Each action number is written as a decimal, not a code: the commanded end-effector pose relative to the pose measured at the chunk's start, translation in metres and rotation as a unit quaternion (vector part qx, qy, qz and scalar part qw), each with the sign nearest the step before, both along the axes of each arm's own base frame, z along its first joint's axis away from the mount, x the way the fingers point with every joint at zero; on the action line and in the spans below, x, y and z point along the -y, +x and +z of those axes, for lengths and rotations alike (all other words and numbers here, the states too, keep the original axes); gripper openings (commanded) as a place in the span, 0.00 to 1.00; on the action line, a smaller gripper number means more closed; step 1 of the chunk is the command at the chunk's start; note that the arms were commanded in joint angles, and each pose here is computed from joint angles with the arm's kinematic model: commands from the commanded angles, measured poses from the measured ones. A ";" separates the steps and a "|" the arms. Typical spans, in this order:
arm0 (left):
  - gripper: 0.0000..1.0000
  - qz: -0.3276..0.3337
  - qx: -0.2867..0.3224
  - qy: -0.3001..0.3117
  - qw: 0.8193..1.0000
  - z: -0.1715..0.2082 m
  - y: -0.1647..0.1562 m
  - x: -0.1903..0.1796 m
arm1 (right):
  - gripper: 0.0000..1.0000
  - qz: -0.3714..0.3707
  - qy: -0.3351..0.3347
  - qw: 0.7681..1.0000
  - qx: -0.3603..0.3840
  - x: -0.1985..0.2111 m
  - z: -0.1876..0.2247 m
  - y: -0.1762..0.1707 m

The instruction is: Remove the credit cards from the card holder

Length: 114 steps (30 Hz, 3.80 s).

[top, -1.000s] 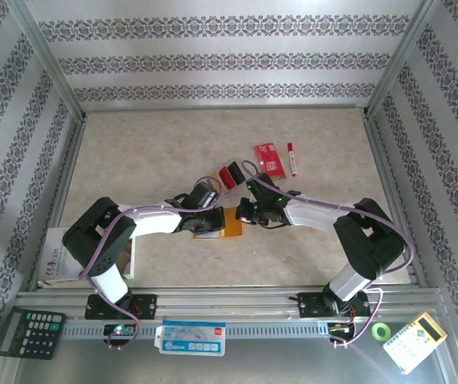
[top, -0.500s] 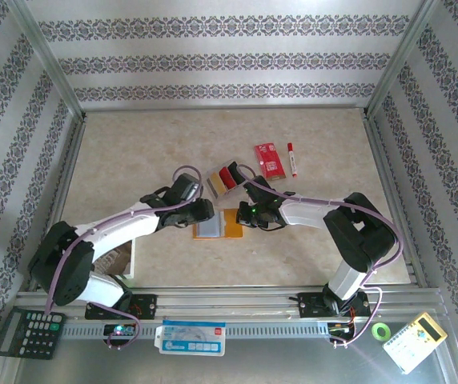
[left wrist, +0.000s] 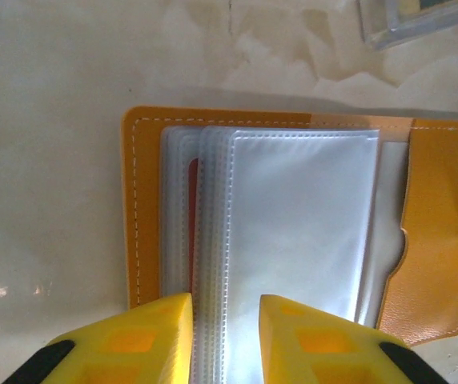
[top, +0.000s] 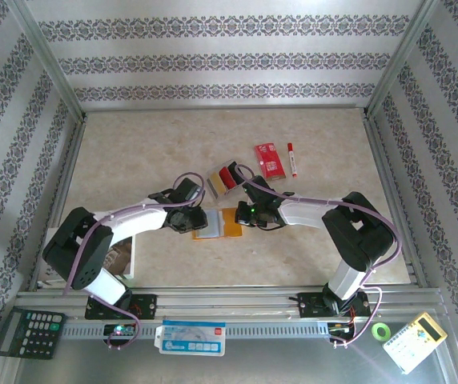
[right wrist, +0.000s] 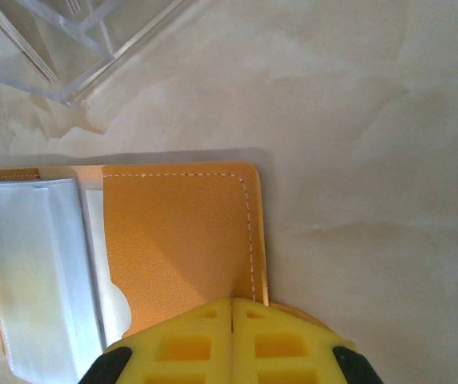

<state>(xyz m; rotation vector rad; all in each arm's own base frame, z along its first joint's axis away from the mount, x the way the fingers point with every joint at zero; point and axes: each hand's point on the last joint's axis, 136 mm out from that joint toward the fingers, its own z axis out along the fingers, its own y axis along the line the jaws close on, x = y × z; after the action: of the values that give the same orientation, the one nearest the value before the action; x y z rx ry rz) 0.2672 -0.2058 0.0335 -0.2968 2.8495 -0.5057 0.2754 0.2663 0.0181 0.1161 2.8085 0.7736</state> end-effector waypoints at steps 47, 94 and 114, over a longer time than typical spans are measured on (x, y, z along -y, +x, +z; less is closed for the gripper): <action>0.05 -0.014 -0.041 0.000 0.999 -0.026 -0.010 0.011 | 0.15 0.022 -0.018 0.994 0.105 0.011 0.070 0.010; 0.09 0.040 0.053 -0.052 0.996 0.014 0.027 0.013 | 0.13 0.049 0.103 0.994 0.002 -0.062 0.019 0.002; 0.08 0.077 0.018 0.001 0.997 -0.024 0.003 -0.017 | 0.12 0.044 0.124 0.991 0.001 -0.065 0.018 0.003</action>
<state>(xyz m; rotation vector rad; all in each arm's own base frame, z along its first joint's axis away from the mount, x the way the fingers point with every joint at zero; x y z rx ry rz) 0.2827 -0.2062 0.0294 -0.4382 2.7160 -0.5724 0.2800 0.3245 0.0355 0.0365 2.7251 1.1008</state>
